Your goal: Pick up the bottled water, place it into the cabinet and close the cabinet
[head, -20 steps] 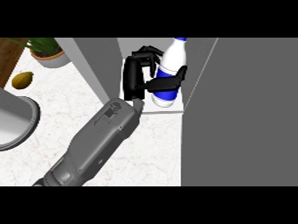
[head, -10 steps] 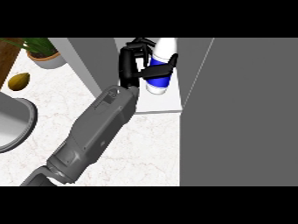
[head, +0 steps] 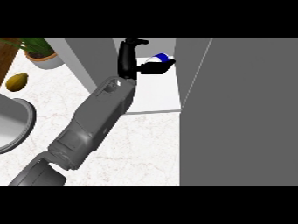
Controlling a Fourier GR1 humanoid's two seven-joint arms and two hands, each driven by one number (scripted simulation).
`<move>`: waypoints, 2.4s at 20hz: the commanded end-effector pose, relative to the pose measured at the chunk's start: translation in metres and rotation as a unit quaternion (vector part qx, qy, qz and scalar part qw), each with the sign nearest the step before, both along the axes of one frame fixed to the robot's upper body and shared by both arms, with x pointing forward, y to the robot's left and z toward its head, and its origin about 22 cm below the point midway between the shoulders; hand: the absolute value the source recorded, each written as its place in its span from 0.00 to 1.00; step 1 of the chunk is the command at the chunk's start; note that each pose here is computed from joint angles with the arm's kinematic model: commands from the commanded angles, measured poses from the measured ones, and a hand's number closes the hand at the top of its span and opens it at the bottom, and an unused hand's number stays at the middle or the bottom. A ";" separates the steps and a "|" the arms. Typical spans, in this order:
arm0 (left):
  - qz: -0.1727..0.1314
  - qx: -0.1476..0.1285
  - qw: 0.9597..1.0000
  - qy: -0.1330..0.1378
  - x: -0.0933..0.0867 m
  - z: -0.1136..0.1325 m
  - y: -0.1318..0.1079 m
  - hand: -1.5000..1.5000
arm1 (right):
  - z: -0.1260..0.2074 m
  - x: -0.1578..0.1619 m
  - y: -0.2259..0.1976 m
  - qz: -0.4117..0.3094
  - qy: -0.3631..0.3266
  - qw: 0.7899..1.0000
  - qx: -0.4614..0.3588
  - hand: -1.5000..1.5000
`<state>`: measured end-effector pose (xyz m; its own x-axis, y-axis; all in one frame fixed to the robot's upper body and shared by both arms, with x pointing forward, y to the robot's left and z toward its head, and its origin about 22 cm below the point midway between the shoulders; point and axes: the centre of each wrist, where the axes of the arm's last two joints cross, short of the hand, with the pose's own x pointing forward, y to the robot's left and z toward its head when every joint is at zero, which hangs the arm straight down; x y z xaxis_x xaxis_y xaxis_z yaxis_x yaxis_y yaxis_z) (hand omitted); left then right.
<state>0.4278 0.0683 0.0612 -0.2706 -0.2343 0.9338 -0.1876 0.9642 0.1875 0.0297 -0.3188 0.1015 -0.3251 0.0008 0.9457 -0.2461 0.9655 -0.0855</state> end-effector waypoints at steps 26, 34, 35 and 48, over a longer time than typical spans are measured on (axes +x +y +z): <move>-0.163 -0.149 0.975 -0.023 -0.035 0.014 -0.024 0.00 | 0.029 0.008 0.024 0.009 -0.013 1.000 0.002 0.00; -0.201 -0.183 0.962 -0.028 -0.098 -0.015 -0.002 0.00 | 0.021 0.006 0.016 0.002 -0.009 1.000 0.004 0.00; -0.203 -0.181 0.962 -0.021 -0.099 0.006 -0.011 0.00 | 0.032 -0.005 0.019 0.009 -0.009 1.000 0.004 0.00; -0.200 -0.217 0.955 -0.012 -0.196 -0.016 0.035 0.00 | 0.034 0.014 0.033 0.134 0.044 0.989 -0.047 1.00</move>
